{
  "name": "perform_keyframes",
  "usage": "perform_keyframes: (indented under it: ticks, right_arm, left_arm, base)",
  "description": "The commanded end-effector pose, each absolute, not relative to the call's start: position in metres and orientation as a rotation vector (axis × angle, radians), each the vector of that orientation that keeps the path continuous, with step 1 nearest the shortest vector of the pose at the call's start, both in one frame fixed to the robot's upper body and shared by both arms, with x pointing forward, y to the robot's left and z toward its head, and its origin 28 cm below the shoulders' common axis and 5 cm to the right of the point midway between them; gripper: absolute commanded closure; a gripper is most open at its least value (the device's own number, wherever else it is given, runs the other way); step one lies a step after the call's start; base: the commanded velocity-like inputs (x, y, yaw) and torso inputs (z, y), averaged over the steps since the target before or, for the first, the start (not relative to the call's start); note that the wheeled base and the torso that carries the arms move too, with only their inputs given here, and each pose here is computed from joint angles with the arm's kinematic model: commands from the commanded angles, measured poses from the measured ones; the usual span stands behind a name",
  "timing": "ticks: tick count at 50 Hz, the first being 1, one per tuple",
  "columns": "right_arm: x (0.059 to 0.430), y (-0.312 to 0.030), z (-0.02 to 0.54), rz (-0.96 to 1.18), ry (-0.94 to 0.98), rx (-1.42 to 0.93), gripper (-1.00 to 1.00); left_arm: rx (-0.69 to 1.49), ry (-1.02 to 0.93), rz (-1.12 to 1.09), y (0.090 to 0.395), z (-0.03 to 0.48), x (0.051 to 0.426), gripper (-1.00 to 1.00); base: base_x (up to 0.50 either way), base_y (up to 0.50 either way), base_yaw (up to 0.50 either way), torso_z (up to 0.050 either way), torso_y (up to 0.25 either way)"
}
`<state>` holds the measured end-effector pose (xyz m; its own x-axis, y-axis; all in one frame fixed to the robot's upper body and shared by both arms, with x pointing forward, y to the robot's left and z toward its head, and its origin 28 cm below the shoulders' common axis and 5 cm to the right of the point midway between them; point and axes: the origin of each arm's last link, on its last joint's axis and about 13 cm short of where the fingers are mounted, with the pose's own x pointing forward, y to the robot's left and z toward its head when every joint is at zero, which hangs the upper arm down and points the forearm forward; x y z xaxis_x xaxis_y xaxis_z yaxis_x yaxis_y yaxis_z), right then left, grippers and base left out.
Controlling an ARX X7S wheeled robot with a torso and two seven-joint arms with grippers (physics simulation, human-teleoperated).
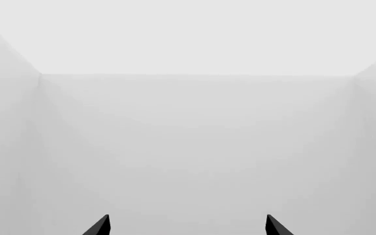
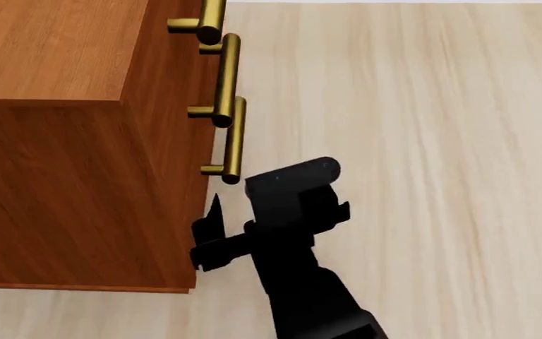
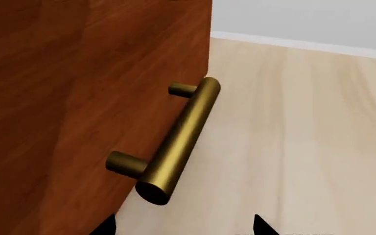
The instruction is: Close the bottom drawer of the cabinet and open the top drawer.
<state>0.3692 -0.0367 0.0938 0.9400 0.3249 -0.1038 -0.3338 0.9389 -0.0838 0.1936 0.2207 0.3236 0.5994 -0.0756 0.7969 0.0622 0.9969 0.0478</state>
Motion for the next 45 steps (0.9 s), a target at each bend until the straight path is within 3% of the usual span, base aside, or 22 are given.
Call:
perform_keyframes:
  ticks: [1, 22, 45]
  right_arm:
    - [0.357, -0.021, 0.100, 0.455, 0.081, -0.034, -1.00]
    - [0.307, -0.081, 0.110, 0.234, 0.051, 0.054, -1.00]
    - [0.275, -0.097, 0.151, 0.219, -0.018, 0.387, -1.00]
  left_arm:
    - [0.015, -0.926, -0.082, 0.220, 0.324, 0.193, -1.00]
    - [0.006, -0.923, -0.104, 0.216, 0.322, 0.196, -1.00]
    - [-0.002, -0.923, -0.114, 0.212, 0.322, 0.197, -1.00]
  base:
    - [0.00, 0.00, 0.00, 0.000, 0.000]
    - [0.00, 0.00, 0.00, 0.000, 0.000]
    - [0.00, 0.00, 0.00, 0.000, 0.000]
